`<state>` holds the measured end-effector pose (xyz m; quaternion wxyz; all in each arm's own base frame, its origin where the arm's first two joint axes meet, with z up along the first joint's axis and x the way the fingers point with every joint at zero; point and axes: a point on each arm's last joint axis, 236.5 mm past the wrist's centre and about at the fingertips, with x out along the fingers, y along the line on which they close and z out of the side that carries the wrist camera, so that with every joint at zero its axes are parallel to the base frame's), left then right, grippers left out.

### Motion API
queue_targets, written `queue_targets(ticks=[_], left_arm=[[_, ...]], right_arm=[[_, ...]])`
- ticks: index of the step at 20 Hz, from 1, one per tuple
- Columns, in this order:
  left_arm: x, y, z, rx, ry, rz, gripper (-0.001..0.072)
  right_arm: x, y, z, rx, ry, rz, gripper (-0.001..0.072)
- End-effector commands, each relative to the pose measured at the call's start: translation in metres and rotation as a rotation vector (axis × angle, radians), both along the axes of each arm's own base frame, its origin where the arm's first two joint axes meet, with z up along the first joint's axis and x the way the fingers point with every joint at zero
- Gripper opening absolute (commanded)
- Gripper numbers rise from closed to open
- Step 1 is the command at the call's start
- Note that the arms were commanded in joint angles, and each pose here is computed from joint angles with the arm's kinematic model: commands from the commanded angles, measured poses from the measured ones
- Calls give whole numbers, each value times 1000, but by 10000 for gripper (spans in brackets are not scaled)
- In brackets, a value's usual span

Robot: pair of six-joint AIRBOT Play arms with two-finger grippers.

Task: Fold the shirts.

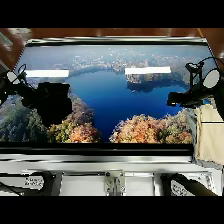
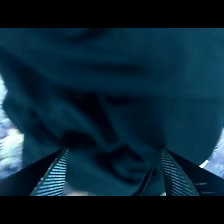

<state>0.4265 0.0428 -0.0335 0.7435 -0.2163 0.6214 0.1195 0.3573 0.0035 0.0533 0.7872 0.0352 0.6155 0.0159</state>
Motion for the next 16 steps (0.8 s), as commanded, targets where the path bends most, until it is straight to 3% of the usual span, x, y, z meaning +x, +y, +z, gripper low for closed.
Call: queue_targets(ticks=[1,6,7,8,9,11,16], left_arm=[[12,5,-25,-24,-3,40,718],[15,-3,-54,-57,33,42,706],[19,-4,-52,-55,18,46,469],[22,-6,-49,-60,5,41,185],[27,-11,-41,-70,-24,16,106],[38,-20,-12,-48,-105,-55,41],[43,-91,156,14,-521,-291,41]], right_arm=[[5,1,1,4,-23,0,675],[13,14,5,61,-58,-2,675],[13,17,5,74,-58,-2,675],[13,19,6,85,-59,-1,675],[14,21,6,95,-59,-1,675],[14,23,6,100,-59,-1,675],[12,24,6,104,-52,0,675]])
